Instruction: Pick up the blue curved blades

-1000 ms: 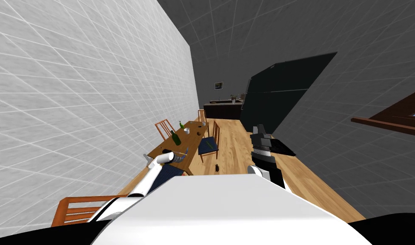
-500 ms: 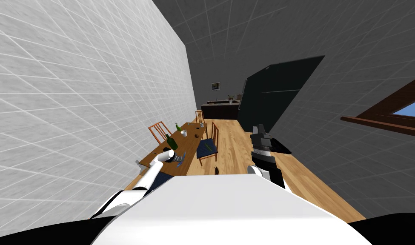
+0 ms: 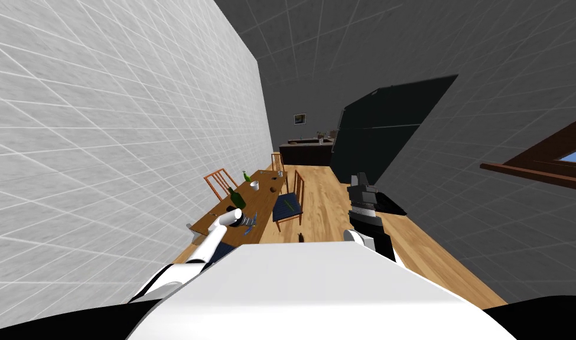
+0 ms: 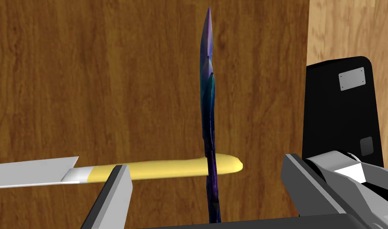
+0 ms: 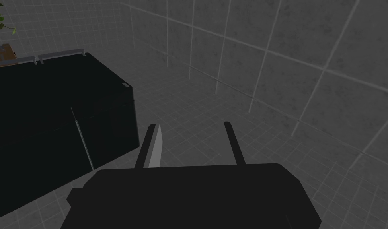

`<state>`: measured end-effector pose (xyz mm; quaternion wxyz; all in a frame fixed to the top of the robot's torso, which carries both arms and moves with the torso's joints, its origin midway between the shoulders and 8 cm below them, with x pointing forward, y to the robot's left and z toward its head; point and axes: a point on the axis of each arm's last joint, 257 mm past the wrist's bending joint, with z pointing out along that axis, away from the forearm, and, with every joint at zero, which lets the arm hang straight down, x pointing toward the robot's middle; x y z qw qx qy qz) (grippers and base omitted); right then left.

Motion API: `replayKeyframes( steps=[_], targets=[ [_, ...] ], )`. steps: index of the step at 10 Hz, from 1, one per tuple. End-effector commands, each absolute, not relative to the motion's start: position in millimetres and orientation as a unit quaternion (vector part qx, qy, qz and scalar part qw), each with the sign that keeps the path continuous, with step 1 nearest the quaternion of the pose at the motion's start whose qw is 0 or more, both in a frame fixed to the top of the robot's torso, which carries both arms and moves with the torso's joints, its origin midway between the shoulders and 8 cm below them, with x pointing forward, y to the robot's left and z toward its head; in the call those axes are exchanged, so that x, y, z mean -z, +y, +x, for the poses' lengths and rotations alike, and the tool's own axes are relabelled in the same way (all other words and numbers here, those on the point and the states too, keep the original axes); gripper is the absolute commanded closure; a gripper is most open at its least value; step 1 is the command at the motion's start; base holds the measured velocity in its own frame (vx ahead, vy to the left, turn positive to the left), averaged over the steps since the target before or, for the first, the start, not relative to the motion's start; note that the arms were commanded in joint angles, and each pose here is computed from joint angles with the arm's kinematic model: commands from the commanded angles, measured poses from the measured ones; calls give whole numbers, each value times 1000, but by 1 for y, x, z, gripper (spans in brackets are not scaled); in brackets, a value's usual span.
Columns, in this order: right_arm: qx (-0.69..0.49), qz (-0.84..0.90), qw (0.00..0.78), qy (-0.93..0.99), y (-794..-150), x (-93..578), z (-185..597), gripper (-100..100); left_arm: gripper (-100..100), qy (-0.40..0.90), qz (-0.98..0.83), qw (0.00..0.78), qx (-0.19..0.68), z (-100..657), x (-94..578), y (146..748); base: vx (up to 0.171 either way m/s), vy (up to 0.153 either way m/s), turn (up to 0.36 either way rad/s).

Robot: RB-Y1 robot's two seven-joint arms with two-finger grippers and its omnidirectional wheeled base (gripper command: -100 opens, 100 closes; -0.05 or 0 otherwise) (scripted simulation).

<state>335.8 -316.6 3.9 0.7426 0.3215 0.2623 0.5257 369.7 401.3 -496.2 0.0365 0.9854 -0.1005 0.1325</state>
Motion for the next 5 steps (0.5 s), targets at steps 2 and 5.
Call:
replayKeyframes(
  steps=[2,5],
  targets=[
    [-526,322,743,262,-317,-4,336,0,-100,-110,984,37,-134,362,508,400,69,-32,67],
    [-526,321,743,262,-317,-4,336,0,100,-108,984,37,-134,363,506,399,3,-3,4]
  ],
)
